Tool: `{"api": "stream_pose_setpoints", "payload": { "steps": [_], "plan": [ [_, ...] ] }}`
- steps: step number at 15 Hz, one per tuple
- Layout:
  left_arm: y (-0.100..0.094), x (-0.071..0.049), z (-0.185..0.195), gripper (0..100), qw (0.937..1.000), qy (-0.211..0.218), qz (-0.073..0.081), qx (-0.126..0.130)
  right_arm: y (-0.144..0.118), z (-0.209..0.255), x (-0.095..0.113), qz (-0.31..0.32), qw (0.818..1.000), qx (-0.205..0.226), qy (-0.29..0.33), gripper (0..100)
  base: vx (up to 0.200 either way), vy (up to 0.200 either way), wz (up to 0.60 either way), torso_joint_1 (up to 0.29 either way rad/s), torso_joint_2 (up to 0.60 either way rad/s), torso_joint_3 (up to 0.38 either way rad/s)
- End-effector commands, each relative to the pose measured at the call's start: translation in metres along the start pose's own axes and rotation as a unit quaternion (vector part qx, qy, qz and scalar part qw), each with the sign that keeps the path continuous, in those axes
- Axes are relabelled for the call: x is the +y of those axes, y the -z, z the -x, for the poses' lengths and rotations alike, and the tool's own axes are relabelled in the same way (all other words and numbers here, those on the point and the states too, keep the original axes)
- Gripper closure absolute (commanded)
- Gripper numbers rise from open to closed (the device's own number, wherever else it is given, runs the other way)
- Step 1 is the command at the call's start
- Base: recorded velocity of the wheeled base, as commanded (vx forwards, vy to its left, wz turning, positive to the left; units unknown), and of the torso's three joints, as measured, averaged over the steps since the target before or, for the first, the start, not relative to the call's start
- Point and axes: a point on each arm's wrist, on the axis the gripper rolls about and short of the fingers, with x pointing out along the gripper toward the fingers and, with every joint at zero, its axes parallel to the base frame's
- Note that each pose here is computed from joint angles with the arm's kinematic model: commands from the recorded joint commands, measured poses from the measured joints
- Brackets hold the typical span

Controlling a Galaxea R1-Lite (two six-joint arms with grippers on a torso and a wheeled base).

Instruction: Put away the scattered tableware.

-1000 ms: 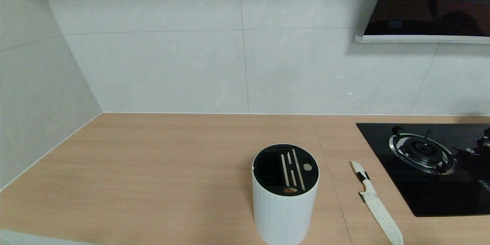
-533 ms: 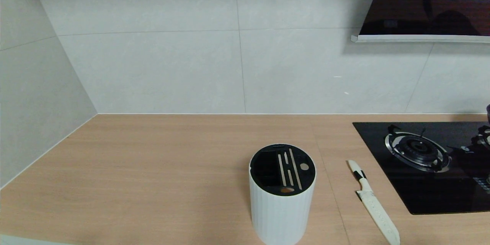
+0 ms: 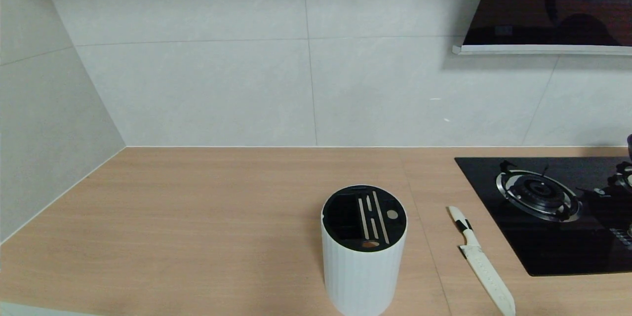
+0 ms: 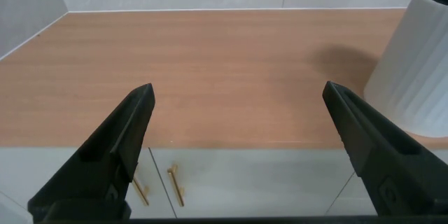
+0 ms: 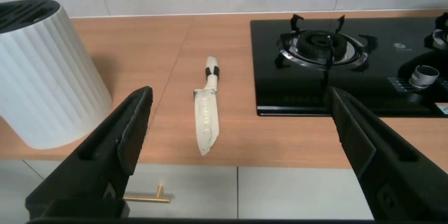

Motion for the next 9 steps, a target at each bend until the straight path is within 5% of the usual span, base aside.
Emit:
{"api": "stream_pose_setpoints", "payload": {
  "steps": [1, 3, 9],
  "plan": [
    [0.0, 0.0, 0.0, 0, 1.0, -0.001, 0.001, 0.0, -0.0001, -0.0001, 0.0, 0.0, 1.0, 0.0, 0.0, 0, -0.2, 0.0, 0.0, -0.007, 0.0, -0.002],
    [0.0, 0.0, 0.0, 0, 1.0, 0.0, 0.0, 0.0, -0.0001, -0.0001, 0.0, 0.001, 1.0, 0.0, 0.0, 0, -0.2, 0.0, 0.0, 0.007, 0.0, 0.005],
    [0.0, 0.0, 0.0, 0, 1.0, 0.0, 0.0, 0.0, -0.0001, -0.0001, 0.0, 0.002, 1.0, 0.0, 0.0, 0, 0.0, 0.0, -0.1, 0.004, 0.0, 0.0]
  ]
}}
